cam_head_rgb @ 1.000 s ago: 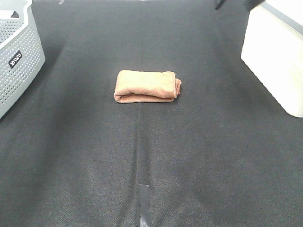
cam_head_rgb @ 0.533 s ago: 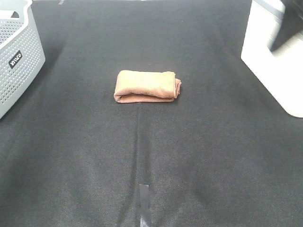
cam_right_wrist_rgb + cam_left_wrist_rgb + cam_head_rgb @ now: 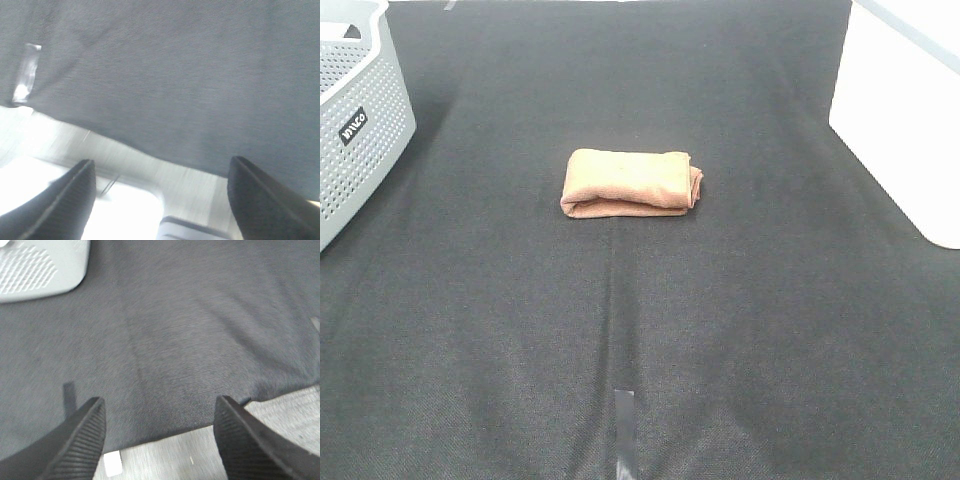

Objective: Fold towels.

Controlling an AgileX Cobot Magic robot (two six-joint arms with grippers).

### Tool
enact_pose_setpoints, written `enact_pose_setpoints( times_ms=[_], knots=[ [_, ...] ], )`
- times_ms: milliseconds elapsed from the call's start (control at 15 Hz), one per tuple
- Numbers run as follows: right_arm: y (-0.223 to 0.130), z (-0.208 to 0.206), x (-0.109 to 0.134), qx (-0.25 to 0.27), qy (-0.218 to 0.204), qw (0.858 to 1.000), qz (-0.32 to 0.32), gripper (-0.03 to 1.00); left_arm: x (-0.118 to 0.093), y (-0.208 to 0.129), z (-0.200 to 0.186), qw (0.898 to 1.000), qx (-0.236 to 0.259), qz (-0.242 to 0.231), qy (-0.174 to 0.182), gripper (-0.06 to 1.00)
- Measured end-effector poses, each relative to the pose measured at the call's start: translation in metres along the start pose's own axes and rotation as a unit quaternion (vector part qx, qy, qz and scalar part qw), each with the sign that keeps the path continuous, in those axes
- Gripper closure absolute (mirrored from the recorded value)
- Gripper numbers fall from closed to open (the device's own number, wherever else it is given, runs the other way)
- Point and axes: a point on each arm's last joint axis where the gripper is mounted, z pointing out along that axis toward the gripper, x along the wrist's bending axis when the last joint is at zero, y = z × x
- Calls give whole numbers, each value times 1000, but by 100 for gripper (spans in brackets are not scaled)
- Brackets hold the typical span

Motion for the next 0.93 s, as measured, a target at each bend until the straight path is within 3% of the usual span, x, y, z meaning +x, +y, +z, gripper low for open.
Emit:
enact_pose_setpoints(
  times_ms=[200, 400, 933],
  knots=[
    [-37, -5, -1, -102, -8, 994, -28, 27, -4, -10, -5, 998, -58, 21, -21, 34],
    [-51, -2, -2, -171, -13, 984, -52, 27, -6, -9, 1, 995, -83, 44, -31, 34],
    [-51, 0, -2, -181, -14, 982, -55, 27, -7, -8, 2, 994, -90, 52, -38, 34]
  ],
)
